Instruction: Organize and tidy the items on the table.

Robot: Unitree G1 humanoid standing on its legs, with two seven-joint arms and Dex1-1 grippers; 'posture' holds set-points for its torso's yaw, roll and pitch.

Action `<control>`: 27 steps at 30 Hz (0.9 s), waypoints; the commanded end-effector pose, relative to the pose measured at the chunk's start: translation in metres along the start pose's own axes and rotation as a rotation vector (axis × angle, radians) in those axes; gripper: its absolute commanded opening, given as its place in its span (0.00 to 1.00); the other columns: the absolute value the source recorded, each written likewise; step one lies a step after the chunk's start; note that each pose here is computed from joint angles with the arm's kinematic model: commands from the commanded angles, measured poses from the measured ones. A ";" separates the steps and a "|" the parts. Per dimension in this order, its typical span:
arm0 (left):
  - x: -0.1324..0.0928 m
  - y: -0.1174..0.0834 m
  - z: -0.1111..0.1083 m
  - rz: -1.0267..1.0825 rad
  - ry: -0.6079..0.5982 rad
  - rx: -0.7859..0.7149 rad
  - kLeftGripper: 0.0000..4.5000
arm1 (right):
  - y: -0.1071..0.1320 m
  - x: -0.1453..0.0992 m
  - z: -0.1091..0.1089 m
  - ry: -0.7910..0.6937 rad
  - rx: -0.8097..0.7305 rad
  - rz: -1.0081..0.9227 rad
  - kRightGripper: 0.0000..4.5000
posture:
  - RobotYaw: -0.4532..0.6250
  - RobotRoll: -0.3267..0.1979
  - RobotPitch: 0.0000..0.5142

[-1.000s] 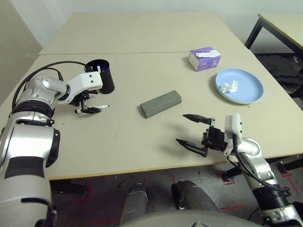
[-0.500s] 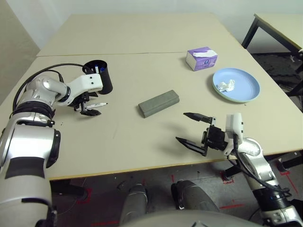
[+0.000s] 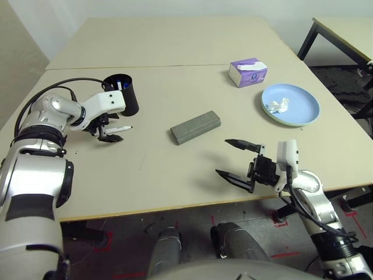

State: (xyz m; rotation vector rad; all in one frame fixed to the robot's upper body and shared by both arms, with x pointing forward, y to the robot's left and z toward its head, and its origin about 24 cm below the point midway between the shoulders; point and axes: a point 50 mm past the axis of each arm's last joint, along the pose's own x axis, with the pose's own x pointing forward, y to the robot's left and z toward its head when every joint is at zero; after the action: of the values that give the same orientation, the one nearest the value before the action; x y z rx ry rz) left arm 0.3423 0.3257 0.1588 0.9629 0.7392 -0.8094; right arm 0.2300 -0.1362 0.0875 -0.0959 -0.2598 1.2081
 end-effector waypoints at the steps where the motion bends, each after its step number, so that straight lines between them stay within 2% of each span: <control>1: 0.003 -0.004 -0.009 -0.004 0.035 -0.016 0.99 | 0.003 -0.001 -0.001 0.013 0.006 0.014 1.00 | 0.25 0.62 0.20; 12: 0.009 -0.006 -0.013 0.037 0.085 -0.032 0.99 | 0.003 -0.005 0.000 0.028 0.010 0.017 1.00 | 0.25 0.62 0.22; 27: 0.018 -0.011 -0.011 -0.019 0.111 -0.022 0.99 | 0.006 -0.006 0.006 0.029 0.008 0.014 1.00 | 0.23 0.62 0.23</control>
State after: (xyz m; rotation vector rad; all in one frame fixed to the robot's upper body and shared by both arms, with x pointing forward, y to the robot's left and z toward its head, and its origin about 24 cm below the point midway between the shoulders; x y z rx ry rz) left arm 0.3443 0.3280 0.1510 1.0007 0.7757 -0.7347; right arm 0.2221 -0.1396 0.0876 -0.1041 -0.2230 1.2202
